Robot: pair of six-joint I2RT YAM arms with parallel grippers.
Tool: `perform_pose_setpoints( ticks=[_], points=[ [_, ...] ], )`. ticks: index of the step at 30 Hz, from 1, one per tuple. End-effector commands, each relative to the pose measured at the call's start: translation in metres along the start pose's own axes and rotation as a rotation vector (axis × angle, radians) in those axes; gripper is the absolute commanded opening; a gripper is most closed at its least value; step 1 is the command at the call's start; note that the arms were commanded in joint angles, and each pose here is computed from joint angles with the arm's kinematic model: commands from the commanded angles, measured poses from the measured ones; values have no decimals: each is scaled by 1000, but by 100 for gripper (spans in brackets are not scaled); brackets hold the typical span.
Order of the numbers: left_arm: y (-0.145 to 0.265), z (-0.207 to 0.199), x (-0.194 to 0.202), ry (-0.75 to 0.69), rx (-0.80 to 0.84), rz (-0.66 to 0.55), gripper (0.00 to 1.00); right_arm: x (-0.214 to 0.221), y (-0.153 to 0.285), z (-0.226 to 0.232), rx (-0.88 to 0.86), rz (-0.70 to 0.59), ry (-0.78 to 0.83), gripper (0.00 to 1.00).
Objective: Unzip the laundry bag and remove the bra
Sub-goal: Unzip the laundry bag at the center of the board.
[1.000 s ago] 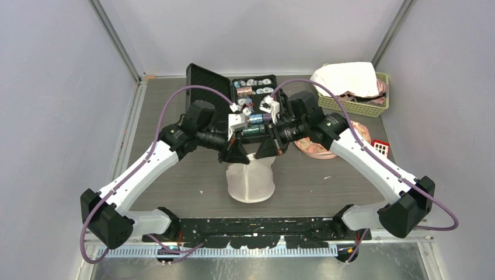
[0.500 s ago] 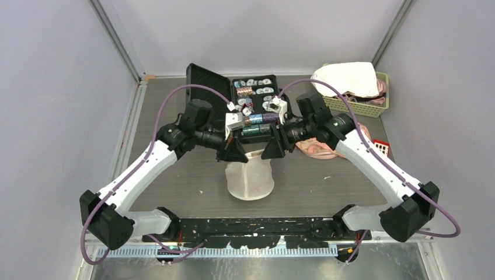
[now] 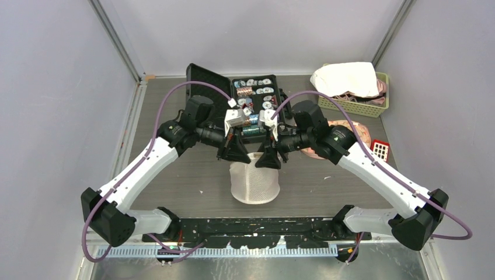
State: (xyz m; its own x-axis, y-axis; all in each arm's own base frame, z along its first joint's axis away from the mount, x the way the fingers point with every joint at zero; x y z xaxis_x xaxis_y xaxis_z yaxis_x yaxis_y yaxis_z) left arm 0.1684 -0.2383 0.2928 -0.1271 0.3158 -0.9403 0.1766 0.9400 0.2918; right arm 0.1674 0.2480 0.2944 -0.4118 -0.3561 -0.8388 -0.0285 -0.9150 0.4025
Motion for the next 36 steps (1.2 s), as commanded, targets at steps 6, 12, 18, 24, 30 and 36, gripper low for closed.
perform_pose_setpoints(
  ticks=[6,12,18,24,30,36],
  points=[
    [13,-9,-23,-122,-66,-47,16,-9,-4,2,-9,-16,84,1],
    [34,0,-16,-355,-344,-32,34,-12,-2,13,-52,-34,-14,1],
    [38,-5,-9,-438,-353,-18,40,-14,0,18,-59,-49,-37,1],
    [32,2,-17,-353,-355,-65,37,-16,-1,17,-57,-57,-42,1],
    [24,-3,-19,-334,-287,-94,45,-19,-1,17,-54,-59,-57,1],
    [23,-8,-16,-468,-278,-53,47,-21,-3,17,-59,-67,-87,1]
  ],
)
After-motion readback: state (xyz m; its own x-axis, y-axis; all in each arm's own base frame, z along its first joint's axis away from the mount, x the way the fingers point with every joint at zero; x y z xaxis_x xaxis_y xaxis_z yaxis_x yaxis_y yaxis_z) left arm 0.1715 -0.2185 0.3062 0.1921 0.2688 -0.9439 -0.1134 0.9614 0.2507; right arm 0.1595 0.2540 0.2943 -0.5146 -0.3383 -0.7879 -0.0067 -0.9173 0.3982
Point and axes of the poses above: each gripper's point midway between its finger pads, its own y axis back along the fingers, its own z axis along the line the jaws close on, x = y × z, the point moved 5 cm from there along y, back along the fingers, and after that the axes turned 12 degrees about -y, right-handed, at the moved point
